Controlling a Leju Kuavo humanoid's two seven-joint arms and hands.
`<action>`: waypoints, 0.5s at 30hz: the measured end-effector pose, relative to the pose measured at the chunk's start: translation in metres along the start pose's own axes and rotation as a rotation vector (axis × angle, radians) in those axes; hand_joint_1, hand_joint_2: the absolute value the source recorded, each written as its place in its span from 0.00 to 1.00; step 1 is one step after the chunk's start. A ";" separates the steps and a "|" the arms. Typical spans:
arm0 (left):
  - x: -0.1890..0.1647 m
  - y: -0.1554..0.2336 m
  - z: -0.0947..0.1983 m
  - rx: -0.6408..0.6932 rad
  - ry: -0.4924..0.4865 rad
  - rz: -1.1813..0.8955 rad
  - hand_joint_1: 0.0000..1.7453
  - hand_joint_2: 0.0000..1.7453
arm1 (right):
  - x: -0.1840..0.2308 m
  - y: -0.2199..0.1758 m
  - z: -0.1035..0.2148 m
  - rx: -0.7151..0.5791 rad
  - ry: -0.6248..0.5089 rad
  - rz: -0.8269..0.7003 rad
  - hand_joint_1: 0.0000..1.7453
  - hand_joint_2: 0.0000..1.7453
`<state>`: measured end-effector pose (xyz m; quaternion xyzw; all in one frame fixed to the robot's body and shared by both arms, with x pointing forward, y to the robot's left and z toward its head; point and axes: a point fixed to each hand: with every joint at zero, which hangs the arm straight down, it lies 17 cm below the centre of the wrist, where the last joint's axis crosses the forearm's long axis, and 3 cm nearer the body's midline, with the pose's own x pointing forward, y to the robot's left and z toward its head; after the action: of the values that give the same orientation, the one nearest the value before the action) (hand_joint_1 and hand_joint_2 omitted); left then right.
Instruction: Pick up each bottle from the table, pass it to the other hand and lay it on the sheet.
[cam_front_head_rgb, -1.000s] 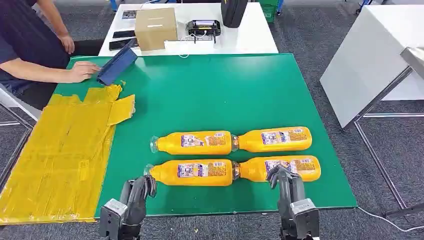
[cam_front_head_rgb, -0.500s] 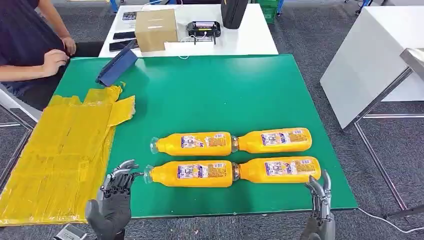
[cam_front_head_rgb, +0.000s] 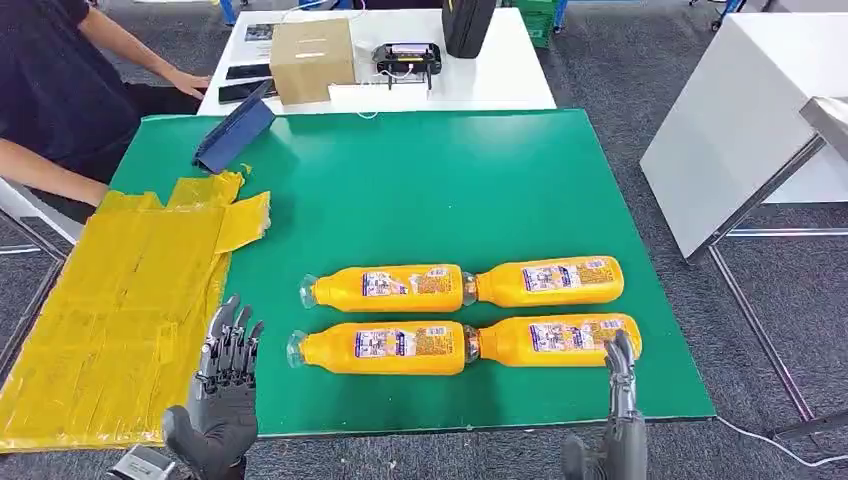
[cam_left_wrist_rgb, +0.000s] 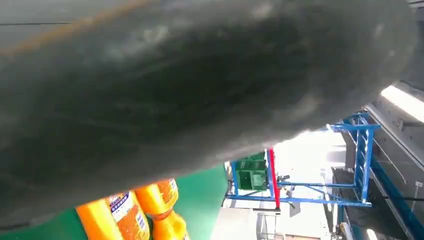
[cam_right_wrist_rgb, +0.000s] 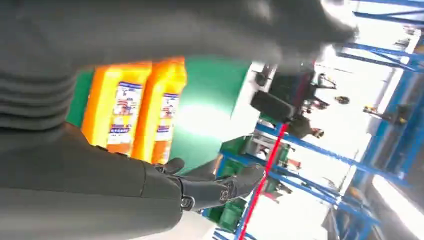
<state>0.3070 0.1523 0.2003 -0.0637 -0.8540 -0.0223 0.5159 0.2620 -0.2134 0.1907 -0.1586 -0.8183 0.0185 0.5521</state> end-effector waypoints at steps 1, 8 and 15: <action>0.000 0.000 0.000 0.000 0.000 0.000 0.00 0.00 | -0.001 0.001 -0.001 0.004 0.001 0.003 0.00 1.00; -0.002 -0.002 -0.001 -0.012 0.011 0.006 0.00 0.00 | -0.007 0.014 -0.003 0.063 0.011 0.067 0.00 1.00; -0.002 -0.016 -0.009 -0.071 0.013 0.015 0.00 0.00 | -0.030 0.062 -0.010 0.271 0.000 0.348 0.00 1.00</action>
<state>0.3138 0.1350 0.2030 -0.0879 -0.8489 -0.0491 0.5189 0.2964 -0.1641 0.1544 -0.2219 -0.7686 0.2231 0.5571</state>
